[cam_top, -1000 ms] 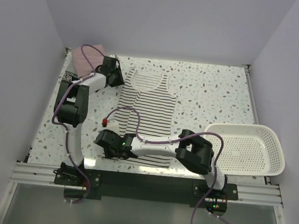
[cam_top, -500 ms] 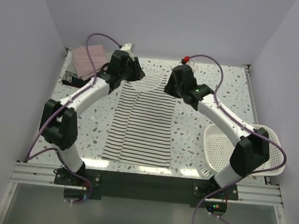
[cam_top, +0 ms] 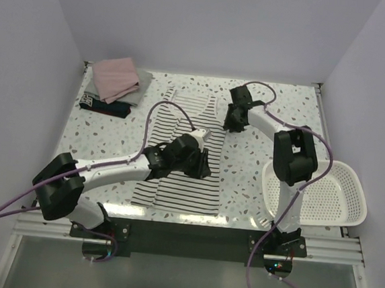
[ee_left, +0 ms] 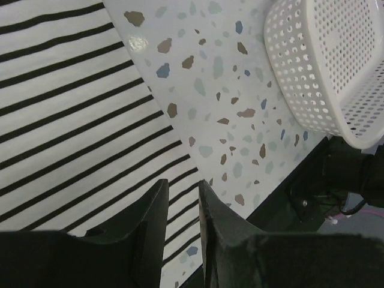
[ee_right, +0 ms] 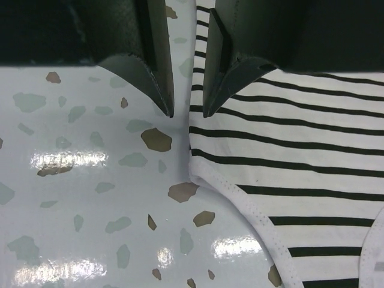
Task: Fold and stack the tank tops
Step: Fold the tank top
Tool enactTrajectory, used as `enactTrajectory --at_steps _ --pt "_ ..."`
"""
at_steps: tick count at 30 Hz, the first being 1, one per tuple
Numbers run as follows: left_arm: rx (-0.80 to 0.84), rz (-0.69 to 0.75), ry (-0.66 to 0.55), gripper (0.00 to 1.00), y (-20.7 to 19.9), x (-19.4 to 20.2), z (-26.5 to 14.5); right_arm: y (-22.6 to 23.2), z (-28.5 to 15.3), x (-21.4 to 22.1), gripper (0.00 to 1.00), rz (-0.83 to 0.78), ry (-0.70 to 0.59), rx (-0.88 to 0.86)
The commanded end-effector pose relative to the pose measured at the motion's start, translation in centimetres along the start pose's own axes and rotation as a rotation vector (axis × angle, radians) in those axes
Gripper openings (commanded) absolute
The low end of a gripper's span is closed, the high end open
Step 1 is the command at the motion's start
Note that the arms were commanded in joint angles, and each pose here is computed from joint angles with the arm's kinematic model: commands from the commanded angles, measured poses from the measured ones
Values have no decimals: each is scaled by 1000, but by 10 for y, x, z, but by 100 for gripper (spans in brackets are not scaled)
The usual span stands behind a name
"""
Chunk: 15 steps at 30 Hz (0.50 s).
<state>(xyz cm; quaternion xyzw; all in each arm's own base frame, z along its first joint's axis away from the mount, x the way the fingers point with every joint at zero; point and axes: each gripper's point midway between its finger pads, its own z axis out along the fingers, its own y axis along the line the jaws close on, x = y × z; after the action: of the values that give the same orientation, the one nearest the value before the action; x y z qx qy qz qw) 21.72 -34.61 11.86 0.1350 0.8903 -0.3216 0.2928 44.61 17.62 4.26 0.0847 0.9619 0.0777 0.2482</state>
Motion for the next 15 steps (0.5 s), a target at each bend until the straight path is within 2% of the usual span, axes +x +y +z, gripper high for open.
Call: enactTrajectory --at_steps 1,8,15 --pt "62 -2 -46 31 -25 1 -12 11 -3 -20 30 -16 -37 -47" --pt "52 61 63 34 -41 55 5 8 15 -15 30 -2 -33 -37" --pt "80 109 113 38 -61 80 19 3 27 -14 30 4 -39 -13"
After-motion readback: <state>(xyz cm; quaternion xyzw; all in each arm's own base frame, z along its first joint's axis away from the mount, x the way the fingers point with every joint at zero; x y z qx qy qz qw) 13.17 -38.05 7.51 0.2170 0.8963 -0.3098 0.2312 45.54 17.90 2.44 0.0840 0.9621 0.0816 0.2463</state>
